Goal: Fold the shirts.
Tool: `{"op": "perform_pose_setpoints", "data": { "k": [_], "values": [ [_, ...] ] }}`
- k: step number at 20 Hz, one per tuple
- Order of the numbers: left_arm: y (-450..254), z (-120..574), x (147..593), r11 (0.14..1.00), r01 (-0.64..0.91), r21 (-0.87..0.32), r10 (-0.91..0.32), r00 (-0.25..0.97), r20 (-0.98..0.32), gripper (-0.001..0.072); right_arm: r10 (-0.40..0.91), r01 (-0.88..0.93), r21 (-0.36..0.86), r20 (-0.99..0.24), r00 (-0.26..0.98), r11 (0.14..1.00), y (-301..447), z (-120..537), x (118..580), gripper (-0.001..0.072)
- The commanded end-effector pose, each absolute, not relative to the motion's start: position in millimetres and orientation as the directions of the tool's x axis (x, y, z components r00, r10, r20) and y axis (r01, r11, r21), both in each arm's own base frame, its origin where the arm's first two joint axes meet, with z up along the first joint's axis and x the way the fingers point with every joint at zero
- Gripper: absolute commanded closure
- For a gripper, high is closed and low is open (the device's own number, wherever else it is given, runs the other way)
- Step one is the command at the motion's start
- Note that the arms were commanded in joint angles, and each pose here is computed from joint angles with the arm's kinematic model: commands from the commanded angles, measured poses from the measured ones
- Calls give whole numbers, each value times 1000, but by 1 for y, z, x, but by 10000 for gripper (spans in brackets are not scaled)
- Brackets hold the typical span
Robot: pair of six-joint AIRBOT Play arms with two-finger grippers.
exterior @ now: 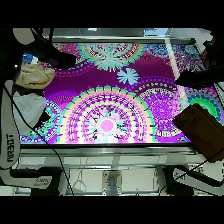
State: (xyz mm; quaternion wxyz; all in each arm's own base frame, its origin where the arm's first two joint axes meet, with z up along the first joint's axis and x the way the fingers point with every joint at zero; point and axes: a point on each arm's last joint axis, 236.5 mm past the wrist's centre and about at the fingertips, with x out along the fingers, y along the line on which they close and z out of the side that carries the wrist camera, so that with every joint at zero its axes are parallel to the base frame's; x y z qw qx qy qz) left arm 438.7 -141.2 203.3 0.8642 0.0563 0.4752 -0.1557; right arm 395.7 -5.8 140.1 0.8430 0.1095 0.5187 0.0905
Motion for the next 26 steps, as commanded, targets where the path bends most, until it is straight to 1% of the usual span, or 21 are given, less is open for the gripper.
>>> {"op": "perform_pose_setpoints", "data": {
  "k": [1,3,4,5,6,7,8,9,10,12,14,15,17,19,21,24,26],
  "values": [
    [-141,203,439,945,323,-50,-215,501,-838,693,266,-40,278,-855,445,960,-5,140,396,236],
    [-139,203,440,945,327,-35,-205,505,-838,693,266,-40,278,-855,445,960,-5,140,396,236],
    [-132,202,443,943,333,7,-175,512,-841,693,266,-40,278,-855,445,960,-5,140,396,236],
    [-118,199,448,941,331,76,-116,523,-844,689,266,-40,278,-855,445,960,-5,140,396,236],
    [-92,198,455,939,288,188,1,545,-839,681,266,-40,278,-855,445,960,-5,140,396,237],
    [-57,203,462,924,213,318,149,565,-812,652,266,-40,278,-855,445,960,-5,140,396,236],
    [-17,212,467,890,119,441,303,570,-764,444,266,-40,278,-855,445,960,-5,140,396,237],
    [13,218,469,872,26,489,392,562,-728,255,266,-40,278,-855,445,960,-5,140,396,237],
    [39,221,473,878,-71,473,429,556,-712,180,266,-40,278,-855,445,960,-5,140,396,236],
    [96,212,471,885,-261,386,465,505,-727,183,266,-40,278,-855,445,960,-5,140,396,236],
    [156,183,453,857,-388,339,488,398,-777,182,266,-40,278,-855,445,960,-5,140,396,236],
    [179,163,438,844,-435,314,475,332,-815,182,266,-40,278,-855,445,960,-5,140,396,236],
    [213,115,405,822,-517,239,394,214,-894,182,266,-40,279,-850,455,959,-5,141,398,237],
    [243,76,374,785,-587,196,332,132,-934,182,259,-38,281,-813,522,959,-7,150,414,236],
    [279,58,349,731,-654,195,336,95,-937,182,251,-26,290,-777,578,957,-9,159,427,236],
    [324,58,321,648,-742,173,357,95,-929,182,267,25,344,-770,579,939,-5,160,427,236],
    [339,52,306,603,-789,116,320,106,-942,182,282,24,362,-763,582,932,-2,162,428,236]
  ]
}}
